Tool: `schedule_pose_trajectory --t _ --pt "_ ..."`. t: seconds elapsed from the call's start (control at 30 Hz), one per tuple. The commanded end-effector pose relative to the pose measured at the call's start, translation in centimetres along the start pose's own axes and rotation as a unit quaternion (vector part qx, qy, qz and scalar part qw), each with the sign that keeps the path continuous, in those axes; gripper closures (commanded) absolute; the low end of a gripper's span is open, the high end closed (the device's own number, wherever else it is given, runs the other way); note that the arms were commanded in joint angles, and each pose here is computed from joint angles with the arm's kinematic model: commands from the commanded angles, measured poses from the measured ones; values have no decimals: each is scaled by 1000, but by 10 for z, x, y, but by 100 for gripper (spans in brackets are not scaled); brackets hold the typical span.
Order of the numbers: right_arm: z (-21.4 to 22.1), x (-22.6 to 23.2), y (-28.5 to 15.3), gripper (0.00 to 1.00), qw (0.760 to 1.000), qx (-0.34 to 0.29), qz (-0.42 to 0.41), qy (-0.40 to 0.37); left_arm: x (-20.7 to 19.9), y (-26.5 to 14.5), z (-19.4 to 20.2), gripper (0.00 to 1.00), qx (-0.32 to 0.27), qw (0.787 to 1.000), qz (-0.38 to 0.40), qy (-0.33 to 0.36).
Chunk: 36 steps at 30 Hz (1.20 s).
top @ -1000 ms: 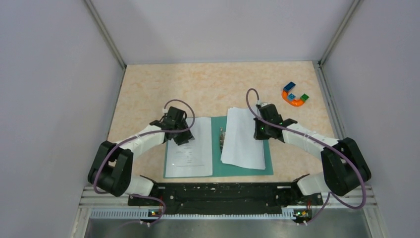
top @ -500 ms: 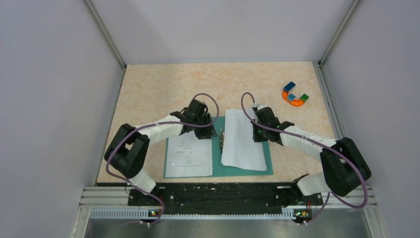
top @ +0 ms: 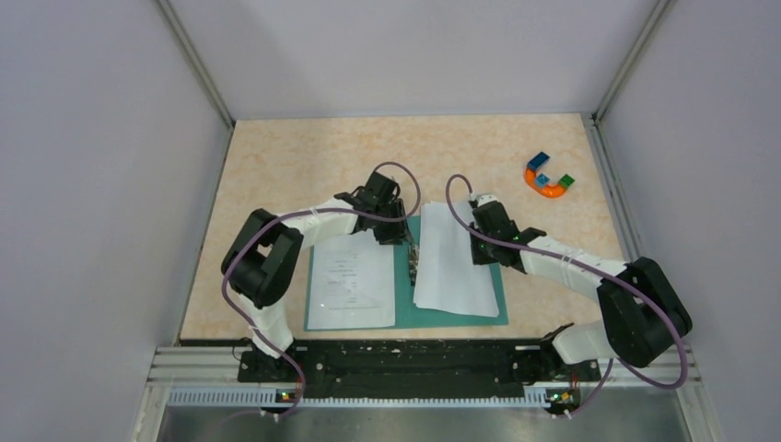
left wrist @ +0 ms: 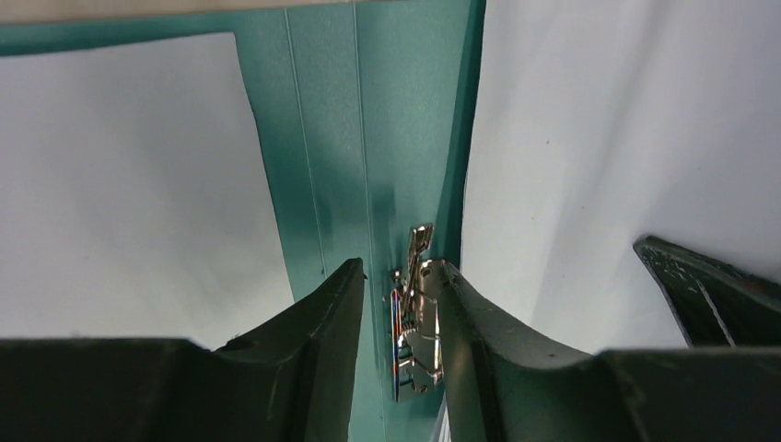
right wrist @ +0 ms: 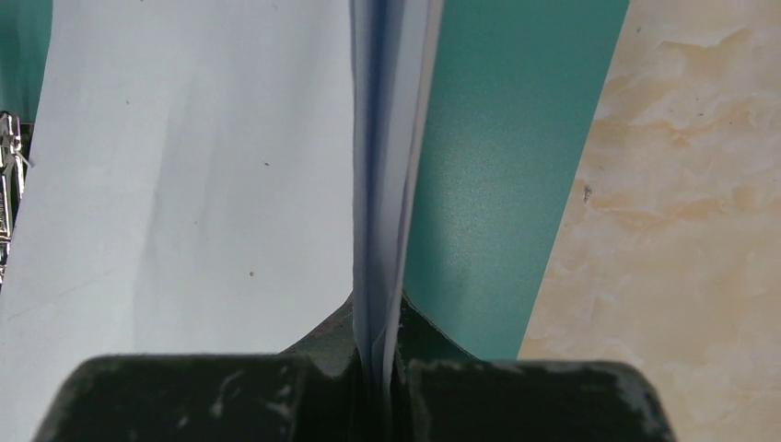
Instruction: Put the files into the folder
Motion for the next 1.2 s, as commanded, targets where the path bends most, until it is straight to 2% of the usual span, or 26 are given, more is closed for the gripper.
schedule_pose_trajectory --t 0.0,0.4,0.63,0.77,1.17 --pt "-14 2 -9 100 999 -36 1 -1 -8 7 -13 60 -15 999 -5 34" --pt "-14 0 -11 100 999 -37 6 -2 5 24 -11 71 2 997 -53 63" --pt "-16 7 -12 100 999 -42 -11 -9 12 29 -13 93 25 992 -76 100" --pt "-16 11 -10 100 999 -41 -19 -16 15 32 -8 100 40 991 -74 106" --pt "-10 5 -9 100 999 -43 1 -7 29 35 -6 100 61 992 -74 77"
Point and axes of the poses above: each gripper's point midway between its finger pads, its own y axis out along the fingers, its own x axis along the line the jaws close on, z = x × y, the point moved 4 cm from there along -y, back along the fingers, and after that the axes turned 6 degrees about -y, right-handed, at the moved point
